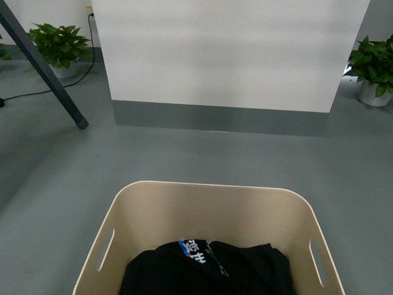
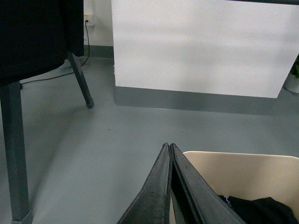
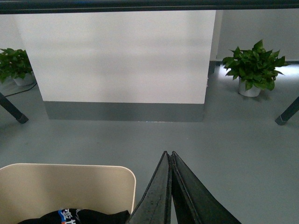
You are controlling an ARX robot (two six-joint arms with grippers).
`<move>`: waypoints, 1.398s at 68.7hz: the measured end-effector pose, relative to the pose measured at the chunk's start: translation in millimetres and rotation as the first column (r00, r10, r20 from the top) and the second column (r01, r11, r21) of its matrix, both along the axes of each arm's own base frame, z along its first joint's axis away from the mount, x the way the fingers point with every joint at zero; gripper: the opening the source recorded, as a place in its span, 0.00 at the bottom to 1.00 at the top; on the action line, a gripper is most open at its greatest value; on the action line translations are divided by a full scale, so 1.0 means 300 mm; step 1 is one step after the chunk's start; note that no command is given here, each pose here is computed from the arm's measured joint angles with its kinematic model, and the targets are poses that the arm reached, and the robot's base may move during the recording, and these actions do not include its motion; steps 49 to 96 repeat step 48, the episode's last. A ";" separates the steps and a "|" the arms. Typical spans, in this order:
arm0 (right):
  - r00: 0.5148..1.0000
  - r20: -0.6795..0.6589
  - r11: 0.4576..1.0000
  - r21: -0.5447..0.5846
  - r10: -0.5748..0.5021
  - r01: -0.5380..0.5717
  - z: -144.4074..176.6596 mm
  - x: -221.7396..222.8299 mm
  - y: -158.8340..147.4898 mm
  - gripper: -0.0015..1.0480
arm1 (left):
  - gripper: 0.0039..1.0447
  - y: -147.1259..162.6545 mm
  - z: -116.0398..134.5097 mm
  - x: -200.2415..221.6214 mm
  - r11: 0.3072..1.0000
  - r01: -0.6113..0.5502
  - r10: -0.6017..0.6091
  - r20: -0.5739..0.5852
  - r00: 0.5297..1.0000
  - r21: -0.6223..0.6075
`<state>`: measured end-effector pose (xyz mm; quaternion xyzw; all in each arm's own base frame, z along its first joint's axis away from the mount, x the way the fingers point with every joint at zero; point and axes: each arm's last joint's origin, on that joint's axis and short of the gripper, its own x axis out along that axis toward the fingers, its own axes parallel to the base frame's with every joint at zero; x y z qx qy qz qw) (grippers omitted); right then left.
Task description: Move hamper under clothes hanger
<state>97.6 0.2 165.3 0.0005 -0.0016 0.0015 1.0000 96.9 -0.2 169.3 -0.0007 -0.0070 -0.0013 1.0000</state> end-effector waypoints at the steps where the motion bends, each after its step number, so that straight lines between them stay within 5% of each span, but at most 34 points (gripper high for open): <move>1: 1.000 0.000 1.000 0.000 0.000 0.000 0.000 0.000 0.000 0.02 | 0.03 0.000 0.000 0.000 1.000 0.000 0.000 0.000 1.000 0.000; 26: 1.000 0.000 1.000 -0.002 0.000 0.000 0.000 0.000 0.000 0.03 | 0.03 0.000 0.000 0.000 1.000 0.000 0.000 0.000 1.000 -0.002; 48: 1.000 0.000 1.000 -0.001 0.000 0.000 0.000 0.000 0.000 0.55 | 0.56 0.000 0.000 0.000 1.000 0.000 0.000 0.000 1.000 -0.001; 96: 1.000 0.000 1.000 -0.001 0.000 0.000 0.000 0.000 0.000 0.55 | 0.56 0.000 0.000 0.000 1.000 0.000 0.000 0.000 1.000 -0.001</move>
